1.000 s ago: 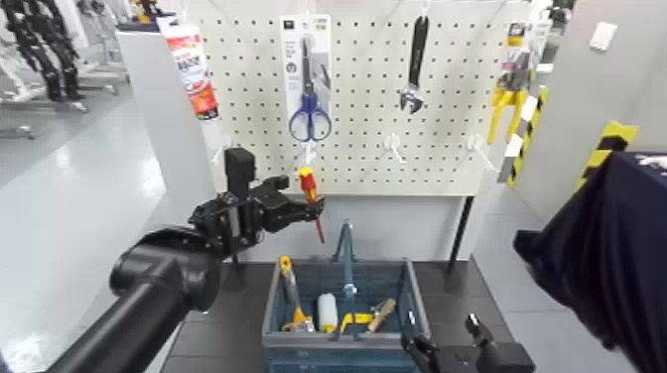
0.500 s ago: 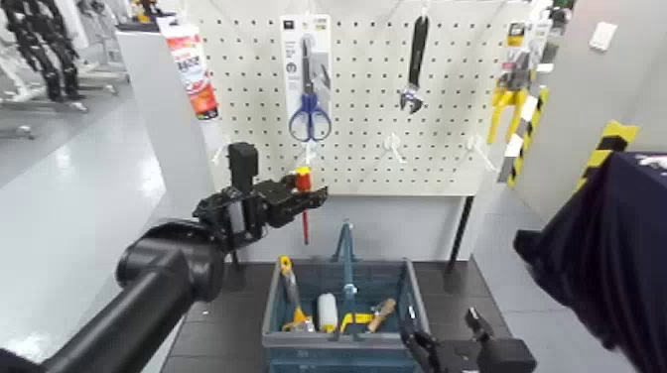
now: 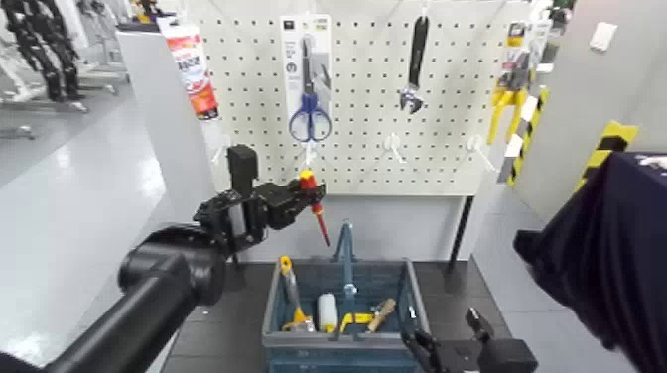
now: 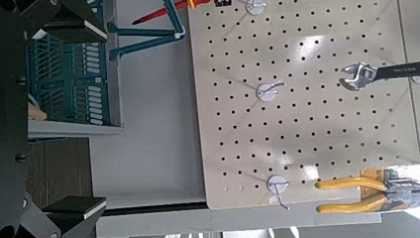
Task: Put the red screwdriver into the crate.
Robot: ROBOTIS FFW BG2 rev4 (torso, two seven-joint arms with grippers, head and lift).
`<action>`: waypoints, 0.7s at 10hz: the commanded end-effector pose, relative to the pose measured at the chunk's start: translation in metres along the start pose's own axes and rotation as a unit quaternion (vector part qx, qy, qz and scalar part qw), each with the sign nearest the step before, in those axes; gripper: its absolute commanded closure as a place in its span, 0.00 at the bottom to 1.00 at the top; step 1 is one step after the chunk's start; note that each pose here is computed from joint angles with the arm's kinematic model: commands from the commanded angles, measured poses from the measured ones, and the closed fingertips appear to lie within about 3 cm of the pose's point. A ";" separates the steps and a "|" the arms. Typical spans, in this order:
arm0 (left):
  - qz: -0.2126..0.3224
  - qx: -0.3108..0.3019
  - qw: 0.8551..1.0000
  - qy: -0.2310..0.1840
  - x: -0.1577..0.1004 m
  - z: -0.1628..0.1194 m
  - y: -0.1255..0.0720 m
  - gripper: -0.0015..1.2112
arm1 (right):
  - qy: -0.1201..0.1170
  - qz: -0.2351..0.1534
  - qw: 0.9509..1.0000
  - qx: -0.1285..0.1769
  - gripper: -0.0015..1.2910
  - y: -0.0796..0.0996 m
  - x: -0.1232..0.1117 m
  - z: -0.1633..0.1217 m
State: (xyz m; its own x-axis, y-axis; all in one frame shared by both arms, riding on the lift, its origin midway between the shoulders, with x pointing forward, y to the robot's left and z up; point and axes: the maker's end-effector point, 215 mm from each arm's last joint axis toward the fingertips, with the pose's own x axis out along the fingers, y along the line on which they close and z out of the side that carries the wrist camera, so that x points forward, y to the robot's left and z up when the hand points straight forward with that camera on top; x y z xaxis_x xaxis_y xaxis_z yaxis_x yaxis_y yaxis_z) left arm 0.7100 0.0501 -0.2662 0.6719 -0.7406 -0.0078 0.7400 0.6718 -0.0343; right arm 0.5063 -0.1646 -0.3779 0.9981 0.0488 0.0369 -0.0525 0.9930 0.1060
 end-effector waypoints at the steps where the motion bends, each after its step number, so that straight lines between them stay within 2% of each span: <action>1: 0.001 0.004 1.000 -0.008 -0.004 0.003 -0.001 0.95 | 0.003 0.000 1.000 -0.001 0.11 -0.001 -0.001 -0.002; 4: 0.004 0.008 1.000 -0.019 -0.012 0.012 -0.005 0.95 | 0.008 -0.001 1.000 -0.003 0.11 -0.002 -0.001 -0.006; 7: 0.004 0.014 0.999 -0.028 -0.021 0.034 -0.015 0.95 | 0.009 0.000 1.000 -0.003 0.11 -0.001 -0.001 -0.007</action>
State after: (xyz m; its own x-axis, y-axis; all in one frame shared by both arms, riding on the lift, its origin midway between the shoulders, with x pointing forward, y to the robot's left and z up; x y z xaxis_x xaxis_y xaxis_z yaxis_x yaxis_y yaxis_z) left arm 0.6890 0.0566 -0.2366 0.6792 -0.7327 0.0429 0.7336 0.6796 -0.0060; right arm 0.5051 -0.1650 -0.3845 0.9986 0.0502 0.0190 -0.0519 0.9935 0.1010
